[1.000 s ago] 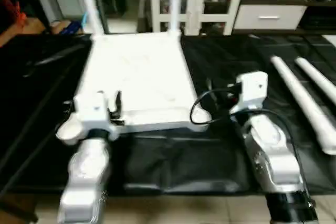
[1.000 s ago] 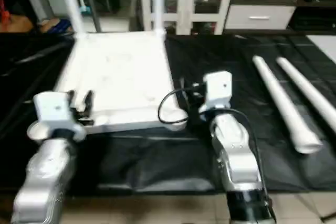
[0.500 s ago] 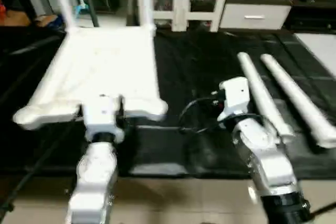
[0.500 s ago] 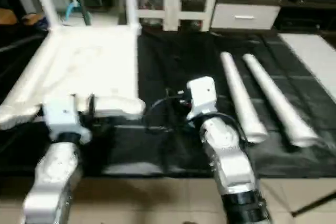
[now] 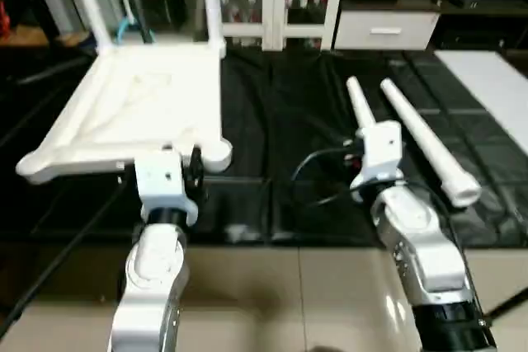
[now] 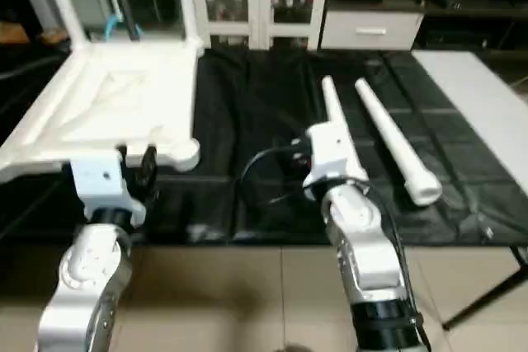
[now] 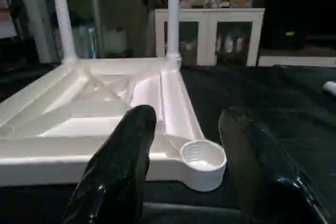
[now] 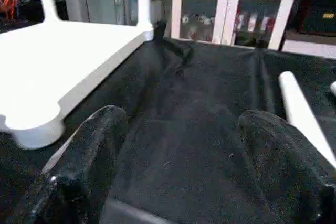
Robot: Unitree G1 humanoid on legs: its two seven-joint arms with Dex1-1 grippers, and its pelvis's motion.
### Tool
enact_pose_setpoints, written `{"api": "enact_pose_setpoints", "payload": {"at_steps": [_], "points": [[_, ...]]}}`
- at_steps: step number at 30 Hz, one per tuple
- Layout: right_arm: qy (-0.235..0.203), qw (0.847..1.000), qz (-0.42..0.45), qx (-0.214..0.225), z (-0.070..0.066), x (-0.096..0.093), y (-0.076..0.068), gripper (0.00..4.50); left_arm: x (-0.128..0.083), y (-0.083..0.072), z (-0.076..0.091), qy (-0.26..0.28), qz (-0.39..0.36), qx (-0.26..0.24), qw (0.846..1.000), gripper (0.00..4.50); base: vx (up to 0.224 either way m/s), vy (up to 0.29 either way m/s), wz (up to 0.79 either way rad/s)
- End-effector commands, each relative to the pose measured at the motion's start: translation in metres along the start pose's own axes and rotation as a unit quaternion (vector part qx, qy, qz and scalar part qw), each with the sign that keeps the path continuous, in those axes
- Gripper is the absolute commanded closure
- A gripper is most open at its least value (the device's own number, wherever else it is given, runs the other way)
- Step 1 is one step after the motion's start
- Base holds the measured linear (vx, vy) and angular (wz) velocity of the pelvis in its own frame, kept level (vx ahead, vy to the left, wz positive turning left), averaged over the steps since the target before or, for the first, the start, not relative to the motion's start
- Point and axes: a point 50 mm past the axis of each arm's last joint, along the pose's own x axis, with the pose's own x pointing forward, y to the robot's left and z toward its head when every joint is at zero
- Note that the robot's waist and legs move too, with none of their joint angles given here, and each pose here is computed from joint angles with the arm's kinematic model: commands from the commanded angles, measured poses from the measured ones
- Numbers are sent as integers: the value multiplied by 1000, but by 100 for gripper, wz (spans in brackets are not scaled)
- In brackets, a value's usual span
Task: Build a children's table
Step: Rotate table base
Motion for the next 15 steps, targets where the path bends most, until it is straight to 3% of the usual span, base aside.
{"api": "enact_pose_setpoints", "payload": {"at_steps": [1,7,15], "points": [[-15,1000,10,17,6,-1,2,41,0,0,3,5,-15,-8,1000,213,-127,65,5],[-16,999,8,28,8,-1,1,0,-2,0,3,12,-27,-29,999,155,-56,20,5],[-11,999,9,29,10,0,1,0,-2,3,3,14,-27,-30,999,104,0,0,0]]}}
